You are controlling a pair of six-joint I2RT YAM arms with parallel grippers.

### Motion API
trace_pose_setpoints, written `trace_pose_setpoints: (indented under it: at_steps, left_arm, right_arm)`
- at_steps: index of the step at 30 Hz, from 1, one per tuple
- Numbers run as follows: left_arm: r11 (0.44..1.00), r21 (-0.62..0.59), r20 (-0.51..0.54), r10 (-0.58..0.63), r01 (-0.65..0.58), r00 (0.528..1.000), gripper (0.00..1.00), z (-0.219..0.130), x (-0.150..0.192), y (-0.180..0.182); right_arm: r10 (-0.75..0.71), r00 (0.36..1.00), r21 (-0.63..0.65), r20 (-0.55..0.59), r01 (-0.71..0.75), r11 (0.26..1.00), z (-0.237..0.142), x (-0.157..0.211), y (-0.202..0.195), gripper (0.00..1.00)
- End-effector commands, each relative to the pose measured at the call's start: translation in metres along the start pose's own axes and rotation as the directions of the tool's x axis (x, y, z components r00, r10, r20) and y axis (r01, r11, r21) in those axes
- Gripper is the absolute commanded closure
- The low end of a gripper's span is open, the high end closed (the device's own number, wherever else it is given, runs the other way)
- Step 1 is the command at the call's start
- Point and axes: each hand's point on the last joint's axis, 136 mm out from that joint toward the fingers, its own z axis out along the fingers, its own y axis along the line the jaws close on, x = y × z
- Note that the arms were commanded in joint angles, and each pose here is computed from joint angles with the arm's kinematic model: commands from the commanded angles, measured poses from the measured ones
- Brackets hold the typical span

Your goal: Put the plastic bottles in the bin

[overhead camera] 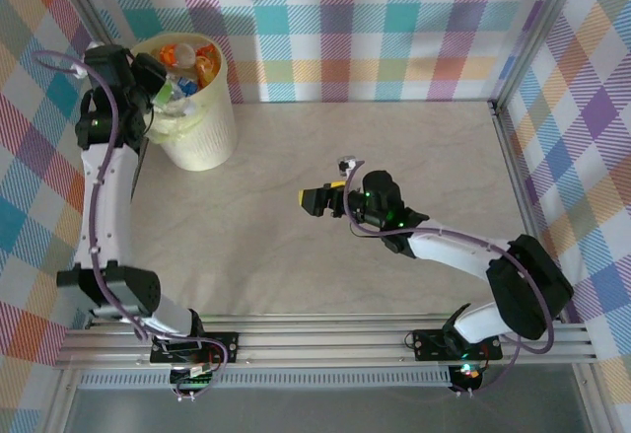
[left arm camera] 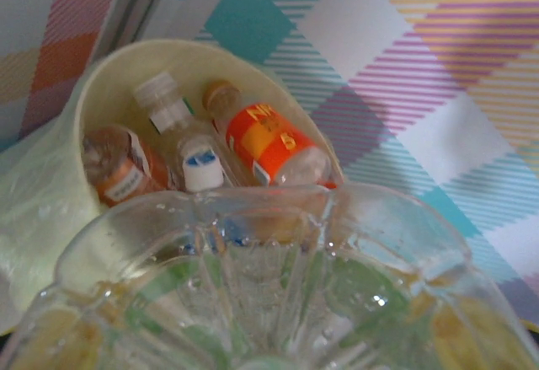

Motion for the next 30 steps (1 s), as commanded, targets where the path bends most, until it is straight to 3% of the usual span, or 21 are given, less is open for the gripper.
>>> trace_pose_setpoints:
  at_steps: [1,6,19,21,24,27,30]
  left_arm:
    - [0.999,-0.041,0.089,-0.015,0.019,0.996,0.46,0.013,-0.028,-0.001]
    - [0.994,-0.107,0.123,-0.002,0.016,0.992,0.46,0.037,-0.038,0.005]
    - [0.983,-0.131,0.047,-0.124,0.129,0.991,0.44,0.109,-0.029,0.037]
    - [0.98,-0.134,-0.005,-0.152,0.15,0.988,0.39,0.12,-0.018,0.041]
    - [0.978,-0.139,-0.044,-0.163,0.156,0.986,0.24,0.123,-0.014,0.044]
    - [0.98,-0.133,-0.037,-0.155,0.149,0.987,0.12,0.114,-0.021,0.042]
    - [0.985,-0.118,-0.038,-0.128,0.123,0.991,0.06,0.099,-0.027,0.035]
  right_arm:
    - [-0.042,0.998,0.035,0.042,0.04,0.999,-0.01,-0.007,-0.002,0.0]
    - [-0.045,0.998,0.068,0.047,0.042,0.997,-0.017,-0.005,-0.007,0.0]
    - [-0.049,0.998,0.111,0.044,0.044,0.993,-0.025,-0.002,-0.015,0.0]
    - [-0.047,0.998,0.124,0.048,0.041,0.991,-0.026,-0.001,-0.018,0.0]
    - [-0.054,0.997,0.134,0.052,0.047,0.99,-0.026,-0.002,-0.02,0.0]
    - [-0.062,0.997,0.135,0.05,0.055,0.989,-0.026,-0.003,-0.019,0.0]
    - [-0.071,0.996,0.151,0.051,0.063,0.987,-0.027,-0.003,-0.021,0.0]
